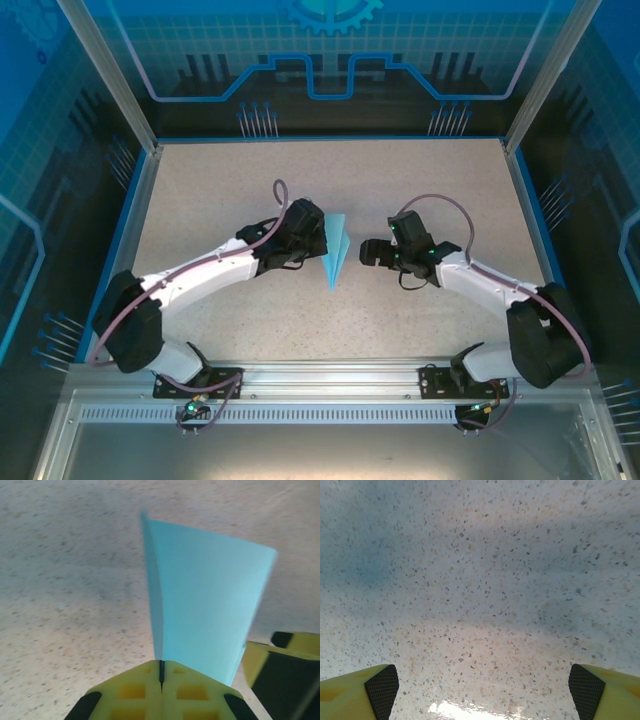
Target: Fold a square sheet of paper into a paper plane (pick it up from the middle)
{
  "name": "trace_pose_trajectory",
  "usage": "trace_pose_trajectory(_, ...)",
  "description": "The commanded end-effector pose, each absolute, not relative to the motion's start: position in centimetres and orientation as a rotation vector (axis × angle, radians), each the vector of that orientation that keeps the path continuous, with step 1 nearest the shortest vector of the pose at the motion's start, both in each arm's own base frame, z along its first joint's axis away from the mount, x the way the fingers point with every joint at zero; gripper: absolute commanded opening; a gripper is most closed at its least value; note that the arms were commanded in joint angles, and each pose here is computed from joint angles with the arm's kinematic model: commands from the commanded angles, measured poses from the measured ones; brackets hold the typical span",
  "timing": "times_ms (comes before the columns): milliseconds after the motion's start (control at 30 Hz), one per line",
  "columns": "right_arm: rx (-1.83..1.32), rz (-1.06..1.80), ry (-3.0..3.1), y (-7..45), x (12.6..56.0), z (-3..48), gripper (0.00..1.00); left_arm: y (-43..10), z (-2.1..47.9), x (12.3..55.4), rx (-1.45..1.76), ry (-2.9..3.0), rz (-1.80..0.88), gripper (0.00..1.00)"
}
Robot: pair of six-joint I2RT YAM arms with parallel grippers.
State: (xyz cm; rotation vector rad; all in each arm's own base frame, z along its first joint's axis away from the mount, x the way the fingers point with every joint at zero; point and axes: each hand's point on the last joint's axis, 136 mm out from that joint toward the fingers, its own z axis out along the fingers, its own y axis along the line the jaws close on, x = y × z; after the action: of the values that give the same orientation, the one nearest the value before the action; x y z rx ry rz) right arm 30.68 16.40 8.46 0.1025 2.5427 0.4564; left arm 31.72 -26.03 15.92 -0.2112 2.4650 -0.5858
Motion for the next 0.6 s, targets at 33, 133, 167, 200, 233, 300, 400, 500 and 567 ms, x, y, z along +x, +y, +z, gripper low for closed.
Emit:
trace_pose_trajectory(33, 0.179, 0.436, 2.493, 15.0, 30.7, 9.5, 0.92, -28.7, 18.3, 31.9, -0.105, 2.342, -0.851, 0.0)
trace_pose_trajectory(133, 0.186, 0.455, 2.478, 15.0, 30.6, 10.4, 0.92, -29.2, 18.1, 32.3, -0.116, 2.316, -0.978, 0.0)
trace_pose_trajectory(167, 0.186, 0.464, 2.471, 15.0, 30.5, 10.6, 0.92, -29.3, 17.7, 32.3, -0.119, 2.316, -1.005, 0.0)
trace_pose_trajectory(200, 0.188, 0.475, 2.464, 15.1, 30.5, 10.9, 0.92, -29.4, 17.2, 32.5, -0.13, 2.316, -1.034, 0.0)
trace_pose_trajectory(233, 0.193, 0.489, 2.457, 15.2, 30.5, 11.2, 0.91, -29.6, 16.6, 32.5, -0.138, 2.321, -1.065, 0.0)
trace_pose_trajectory(300, 0.175, 0.525, 2.452, 15.7, 30.4, 11.6, 0.9, -29.9, 15.3, 32.7, -0.149, 2.33, -1.11, 0.0)
trace_pose_trajectory(400, 0.129, 0.589, 2.462, 16.7, 30.2, 12.0, 0.85, -30.1, 13.5, 32.8, -0.166, 2.349, -1.139, 0.0)
trace_pose_trajectory(500, 0.097, 0.632, 2.468, 17.6, 30.0, 12.3, 0.81, -29.9, 11.3, 33.0, -0.208, 2.372, -1.143, 0.0)
trace_pose_trajectory(567, 0.068, 0.662, 2.474, 18.4, 29.9, 12.5, 0.76, -29.7, 9.9, 33.1, -0.244, 2.387, -1.163, 0.0)
